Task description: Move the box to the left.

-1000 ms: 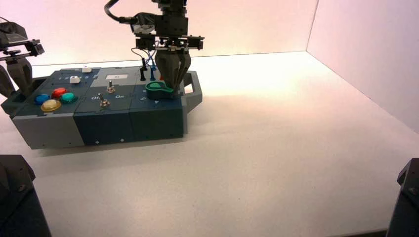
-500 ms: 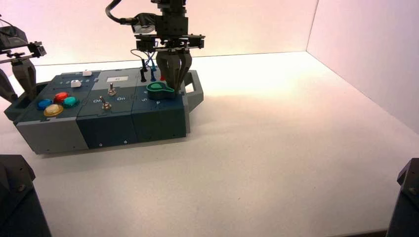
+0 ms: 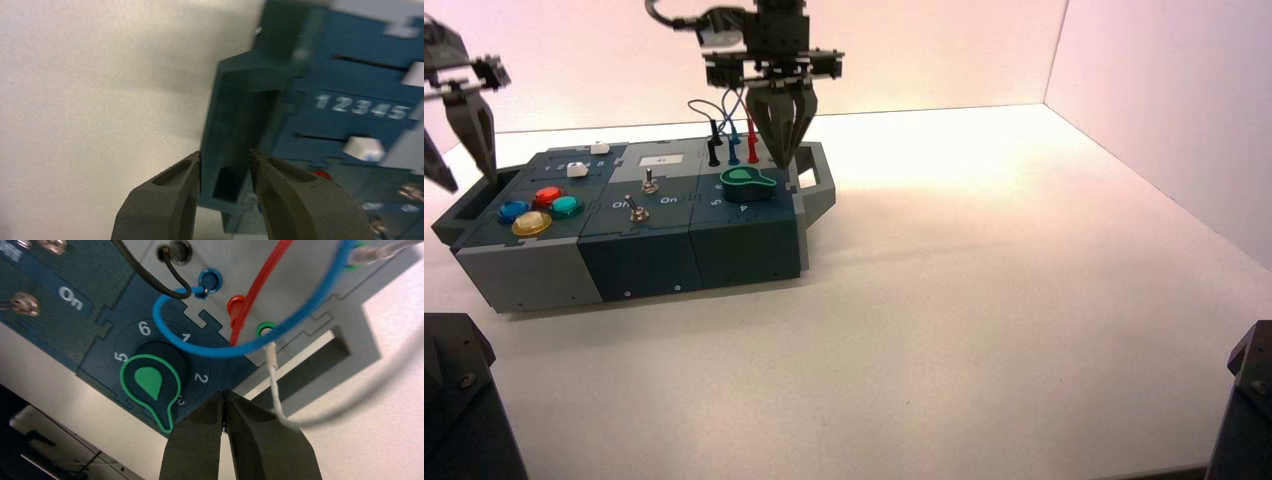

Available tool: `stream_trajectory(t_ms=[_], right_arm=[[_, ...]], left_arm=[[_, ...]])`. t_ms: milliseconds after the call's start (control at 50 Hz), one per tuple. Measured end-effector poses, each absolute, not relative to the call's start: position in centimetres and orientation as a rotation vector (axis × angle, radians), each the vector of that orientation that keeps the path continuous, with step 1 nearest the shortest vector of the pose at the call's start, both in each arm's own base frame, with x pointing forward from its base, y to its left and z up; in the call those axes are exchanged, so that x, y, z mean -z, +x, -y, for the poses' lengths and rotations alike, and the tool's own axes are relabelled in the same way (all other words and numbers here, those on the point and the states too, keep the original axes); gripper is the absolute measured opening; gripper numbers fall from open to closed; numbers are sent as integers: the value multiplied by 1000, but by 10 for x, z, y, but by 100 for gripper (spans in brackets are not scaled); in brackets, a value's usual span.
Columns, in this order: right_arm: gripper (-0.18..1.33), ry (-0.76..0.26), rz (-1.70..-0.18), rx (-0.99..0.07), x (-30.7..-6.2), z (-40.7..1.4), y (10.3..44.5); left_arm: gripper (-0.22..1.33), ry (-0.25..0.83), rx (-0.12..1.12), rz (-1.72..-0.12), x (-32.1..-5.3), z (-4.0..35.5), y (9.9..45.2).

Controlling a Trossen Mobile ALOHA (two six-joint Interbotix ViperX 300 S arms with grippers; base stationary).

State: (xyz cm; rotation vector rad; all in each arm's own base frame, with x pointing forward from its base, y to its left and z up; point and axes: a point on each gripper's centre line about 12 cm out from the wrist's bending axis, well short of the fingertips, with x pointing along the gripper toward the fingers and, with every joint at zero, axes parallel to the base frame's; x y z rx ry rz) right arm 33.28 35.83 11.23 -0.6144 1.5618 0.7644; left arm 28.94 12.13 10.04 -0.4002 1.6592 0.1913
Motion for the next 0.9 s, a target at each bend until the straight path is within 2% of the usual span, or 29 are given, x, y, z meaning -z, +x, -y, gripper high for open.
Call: stream_trajectory(t_ms=[220,440,900], right_arm=[[-14,-604,-1515,-749,-127,-362,340],[-14,-588,-1504,-716,-130,-356,349],[-14,-583,-1460,-660,-142,-346,369]], left_arm=[[100,-365,-164,-1603,-123,-107,295],[100,-323,-139,-1558,-141,-95,298],[99,-280,-99,-1510,-157,-78,302]])
